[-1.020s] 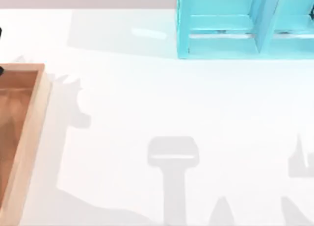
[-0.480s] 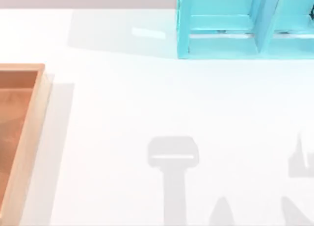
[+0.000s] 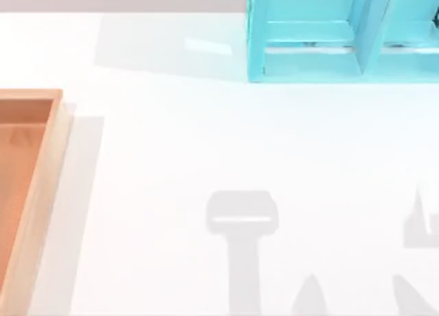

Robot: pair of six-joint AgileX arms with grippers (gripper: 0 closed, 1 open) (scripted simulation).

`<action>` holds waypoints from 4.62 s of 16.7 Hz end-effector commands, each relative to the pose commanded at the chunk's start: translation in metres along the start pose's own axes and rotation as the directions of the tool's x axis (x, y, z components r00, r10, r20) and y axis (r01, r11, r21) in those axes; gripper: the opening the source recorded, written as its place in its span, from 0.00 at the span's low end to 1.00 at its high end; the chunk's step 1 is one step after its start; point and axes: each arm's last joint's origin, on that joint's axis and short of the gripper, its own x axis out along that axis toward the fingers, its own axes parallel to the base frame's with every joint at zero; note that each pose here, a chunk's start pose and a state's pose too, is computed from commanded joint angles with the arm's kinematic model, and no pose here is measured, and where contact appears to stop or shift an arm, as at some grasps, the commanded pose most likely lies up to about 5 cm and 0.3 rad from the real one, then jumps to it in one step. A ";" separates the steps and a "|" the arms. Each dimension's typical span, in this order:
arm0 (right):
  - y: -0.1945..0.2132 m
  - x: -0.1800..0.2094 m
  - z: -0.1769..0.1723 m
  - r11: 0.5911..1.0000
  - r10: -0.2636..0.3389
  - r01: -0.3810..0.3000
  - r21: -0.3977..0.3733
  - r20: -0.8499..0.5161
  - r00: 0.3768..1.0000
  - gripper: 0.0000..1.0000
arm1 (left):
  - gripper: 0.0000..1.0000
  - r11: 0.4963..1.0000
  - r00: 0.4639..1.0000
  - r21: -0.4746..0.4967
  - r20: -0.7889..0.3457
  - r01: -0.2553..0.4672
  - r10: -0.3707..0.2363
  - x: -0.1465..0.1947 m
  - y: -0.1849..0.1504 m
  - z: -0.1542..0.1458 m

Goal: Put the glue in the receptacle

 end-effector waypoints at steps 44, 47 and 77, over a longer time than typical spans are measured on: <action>0.000 0.000 0.000 1.000 0.000 0.000 0.000 0.000 1.000 1.00 | 0.00 0.964 0.993 0.249 0.093 -0.095 0.074 0.022 0.015 0.021; 0.000 0.000 0.000 1.000 0.000 0.000 0.000 0.000 1.000 1.00 | 0.00 0.975 0.995 0.208 0.083 -0.080 0.064 0.031 0.011 0.015; 0.000 0.000 0.000 1.000 0.000 0.000 0.000 0.000 1.000 1.00 | 0.98 1.000 1.000 0.017 -0.003 -0.008 0.008 0.059 0.000 -0.017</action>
